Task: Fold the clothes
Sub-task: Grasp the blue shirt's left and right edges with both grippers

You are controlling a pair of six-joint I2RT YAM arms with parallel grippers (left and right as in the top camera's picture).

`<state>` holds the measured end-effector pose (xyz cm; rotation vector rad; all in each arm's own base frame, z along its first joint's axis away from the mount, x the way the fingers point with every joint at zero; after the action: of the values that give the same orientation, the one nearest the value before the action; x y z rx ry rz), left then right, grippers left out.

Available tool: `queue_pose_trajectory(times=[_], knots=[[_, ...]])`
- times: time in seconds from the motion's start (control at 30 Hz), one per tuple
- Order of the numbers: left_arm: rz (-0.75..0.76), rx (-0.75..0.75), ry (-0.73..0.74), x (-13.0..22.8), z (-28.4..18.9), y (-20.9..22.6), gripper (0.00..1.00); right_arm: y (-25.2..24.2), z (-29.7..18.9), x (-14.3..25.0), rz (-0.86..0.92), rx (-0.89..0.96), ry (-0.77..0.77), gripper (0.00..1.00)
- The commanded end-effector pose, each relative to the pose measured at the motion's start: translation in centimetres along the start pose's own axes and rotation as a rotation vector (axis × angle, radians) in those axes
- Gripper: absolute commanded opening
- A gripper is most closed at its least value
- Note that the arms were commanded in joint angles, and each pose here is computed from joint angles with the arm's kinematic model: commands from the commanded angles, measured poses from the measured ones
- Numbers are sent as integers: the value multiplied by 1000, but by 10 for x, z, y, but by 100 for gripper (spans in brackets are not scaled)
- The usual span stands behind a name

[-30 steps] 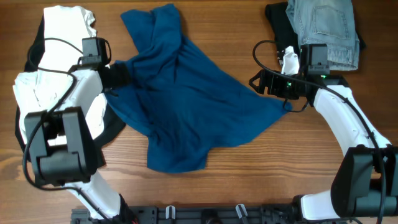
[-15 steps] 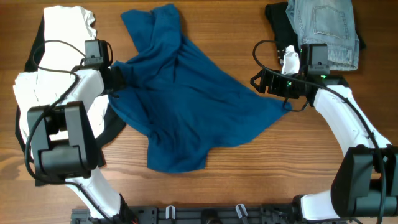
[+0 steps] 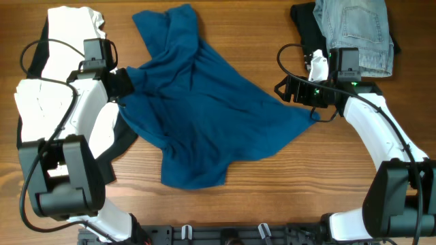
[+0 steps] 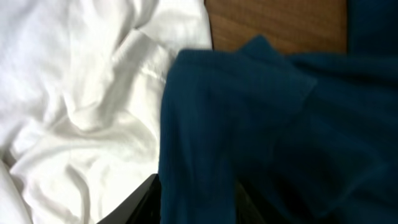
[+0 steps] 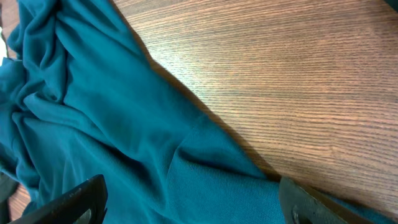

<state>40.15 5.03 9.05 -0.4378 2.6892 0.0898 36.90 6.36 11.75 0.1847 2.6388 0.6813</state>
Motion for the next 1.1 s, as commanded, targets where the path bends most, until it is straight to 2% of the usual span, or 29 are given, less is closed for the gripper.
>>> queue_pose_trajectory(times=[0.0, 0.17, 0.23, 0.33, 0.67, 0.8, 0.9, 1.07], knots=[[-11, 68, 80, 18, 5, -9, 40, -4, 3, 9, 8, 21, 44, 88], [-15, 165, 146, 25, -36, -19, 50, -29, 3, 33, 113, 191, 119, 85], [-16, 181, 137, 27, -58, -19, 59, -44, 4, 51, 193, 290, 156, 85], [-19, 183, 126, 30, -78, -16, 64, -57, 4, 71, 256, 358, 199, 85], [-68, 157, 226, 53, -82, -11, 62, -48, 21, 112, 318, 384, 274, 77], [-64, 162, 334, 87, -70, -15, 61, -30, 30, 127, 276, 381, 310, 78], [-56, 205, 414, 124, -54, -35, 59, -19, 39, 136, 262, 386, 321, 78], [-14, 209, 402, 153, -35, -61, 58, -22, 44, 143, 273, 383, 314, 78]])
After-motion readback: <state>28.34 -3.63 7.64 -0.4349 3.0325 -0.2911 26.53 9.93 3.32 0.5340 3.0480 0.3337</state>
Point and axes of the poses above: each gripper's point midway between its finger pads, its own z axis out along the fingers, its own y axis along the line the jaws close on, x = y × z, the point moved 3 cm from there along -z, back along the fingers, and after that the axes turned 5 degrees about z, right-handed, at the moved point
